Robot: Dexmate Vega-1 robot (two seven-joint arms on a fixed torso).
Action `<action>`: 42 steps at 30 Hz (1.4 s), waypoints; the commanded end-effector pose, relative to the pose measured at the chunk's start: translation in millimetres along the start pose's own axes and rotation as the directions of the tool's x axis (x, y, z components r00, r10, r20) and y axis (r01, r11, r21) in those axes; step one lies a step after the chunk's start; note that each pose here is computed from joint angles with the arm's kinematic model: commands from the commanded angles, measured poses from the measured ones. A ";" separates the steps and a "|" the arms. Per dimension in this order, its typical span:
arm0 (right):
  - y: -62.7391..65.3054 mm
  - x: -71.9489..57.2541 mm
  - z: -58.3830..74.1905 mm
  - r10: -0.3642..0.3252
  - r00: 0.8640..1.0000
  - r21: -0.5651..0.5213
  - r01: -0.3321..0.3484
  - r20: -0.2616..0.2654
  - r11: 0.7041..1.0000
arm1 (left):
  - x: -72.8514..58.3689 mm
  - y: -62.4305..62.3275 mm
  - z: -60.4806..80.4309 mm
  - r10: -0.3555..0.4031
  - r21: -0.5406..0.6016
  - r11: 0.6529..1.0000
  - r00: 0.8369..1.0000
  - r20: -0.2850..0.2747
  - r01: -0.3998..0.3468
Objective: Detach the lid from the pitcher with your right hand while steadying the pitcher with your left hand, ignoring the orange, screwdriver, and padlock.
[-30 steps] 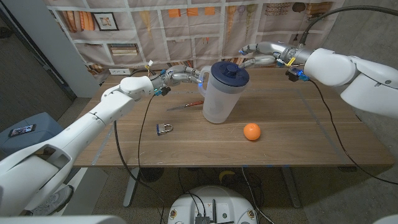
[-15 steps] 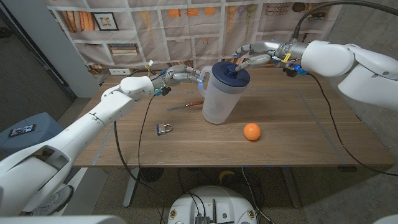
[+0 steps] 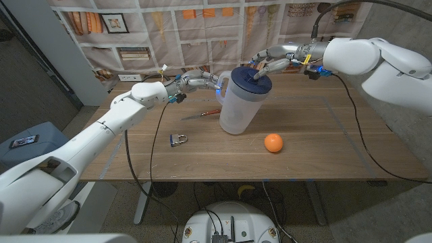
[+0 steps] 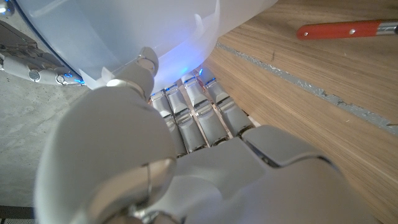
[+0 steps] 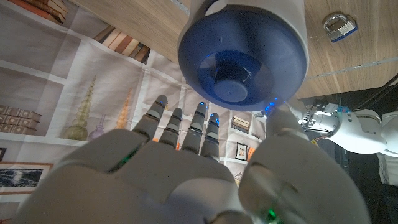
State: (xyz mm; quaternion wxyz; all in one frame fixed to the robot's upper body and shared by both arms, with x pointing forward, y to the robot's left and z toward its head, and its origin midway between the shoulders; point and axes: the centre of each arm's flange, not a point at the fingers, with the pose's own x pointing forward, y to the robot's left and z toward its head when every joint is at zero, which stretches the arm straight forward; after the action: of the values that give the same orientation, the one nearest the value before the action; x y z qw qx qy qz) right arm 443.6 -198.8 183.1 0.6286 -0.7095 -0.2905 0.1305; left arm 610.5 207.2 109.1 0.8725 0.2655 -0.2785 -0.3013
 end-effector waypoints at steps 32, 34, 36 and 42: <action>-2.4 15.4 -5.6 0.063 0.997 -0.059 -0.066 -0.042 0.996 | 4.6 2.0 -1.5 -0.011 0.001 1.000 1.000 -0.004 0.011; -2.2 14.9 -5.4 0.061 0.997 -0.061 -0.063 -0.044 0.996 | 4.7 1.6 -1.6 -0.009 -0.002 1.000 1.000 -0.005 0.009; -2.1 14.7 -5.2 0.060 0.997 -0.063 -0.063 -0.044 0.996 | 4.8 1.3 -1.6 -0.010 -0.004 1.000 1.000 -0.006 0.010; -2.4 14.8 -3.6 0.044 0.998 -0.072 -0.047 -0.046 0.996 | 4.7 0.3 -1.2 -0.012 -0.001 1.000 1.000 -0.006 0.012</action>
State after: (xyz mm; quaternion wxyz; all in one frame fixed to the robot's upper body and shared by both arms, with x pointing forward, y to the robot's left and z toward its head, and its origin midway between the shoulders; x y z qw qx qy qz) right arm 458.4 -194.0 189.0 0.6083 -0.7392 -0.2579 0.1309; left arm 615.1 206.1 111.0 0.8717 0.2677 -0.2750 -0.3048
